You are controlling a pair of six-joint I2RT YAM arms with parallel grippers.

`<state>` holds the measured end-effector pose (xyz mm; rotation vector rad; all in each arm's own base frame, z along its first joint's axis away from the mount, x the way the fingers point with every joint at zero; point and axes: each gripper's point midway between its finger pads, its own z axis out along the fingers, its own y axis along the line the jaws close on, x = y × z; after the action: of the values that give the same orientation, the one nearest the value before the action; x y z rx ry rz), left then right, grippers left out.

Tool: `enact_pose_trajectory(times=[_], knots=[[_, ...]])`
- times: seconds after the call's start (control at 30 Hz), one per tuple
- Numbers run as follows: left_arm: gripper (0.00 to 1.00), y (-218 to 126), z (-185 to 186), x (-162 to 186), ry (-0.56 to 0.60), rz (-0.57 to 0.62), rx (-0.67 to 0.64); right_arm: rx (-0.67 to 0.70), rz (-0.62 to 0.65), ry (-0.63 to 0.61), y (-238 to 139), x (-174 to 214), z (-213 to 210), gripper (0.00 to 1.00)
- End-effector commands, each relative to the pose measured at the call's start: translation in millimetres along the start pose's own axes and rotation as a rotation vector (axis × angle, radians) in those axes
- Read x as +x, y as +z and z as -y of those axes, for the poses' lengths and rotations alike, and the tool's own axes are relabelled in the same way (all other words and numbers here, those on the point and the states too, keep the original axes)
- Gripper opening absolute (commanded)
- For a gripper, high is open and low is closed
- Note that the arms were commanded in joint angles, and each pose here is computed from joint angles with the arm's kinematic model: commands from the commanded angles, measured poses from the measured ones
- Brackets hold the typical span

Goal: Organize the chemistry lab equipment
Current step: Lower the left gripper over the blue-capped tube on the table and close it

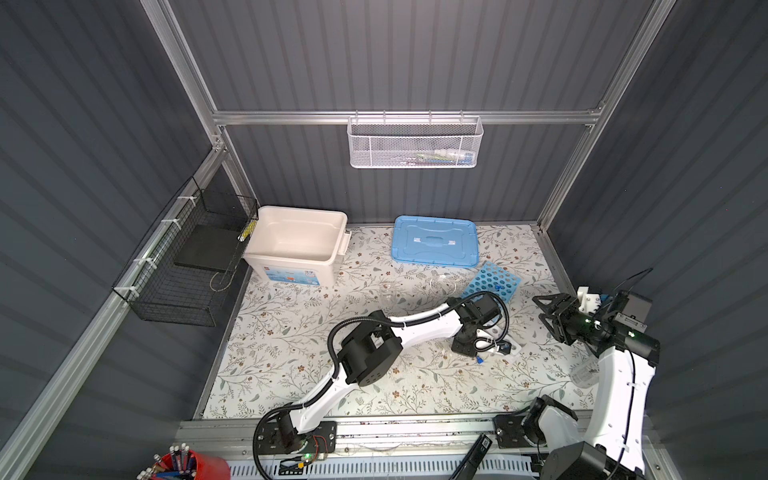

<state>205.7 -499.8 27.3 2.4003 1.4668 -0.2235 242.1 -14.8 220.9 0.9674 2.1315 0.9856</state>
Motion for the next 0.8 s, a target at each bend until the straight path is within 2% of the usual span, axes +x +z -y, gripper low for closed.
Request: enact_pose_trajectory(times=[0.0,0.77], knots=[[0.37,26.5,31.0,39.1,-0.049,-0.138,0.12,-0.023,0.01,-0.006,-2.0,-0.5,-4.2,0.63],[0.32,14.1,29.0,49.6,-0.184,-0.203,0.092,-0.033,0.014,-0.008,-3.5,4.9,-4.2,0.64]])
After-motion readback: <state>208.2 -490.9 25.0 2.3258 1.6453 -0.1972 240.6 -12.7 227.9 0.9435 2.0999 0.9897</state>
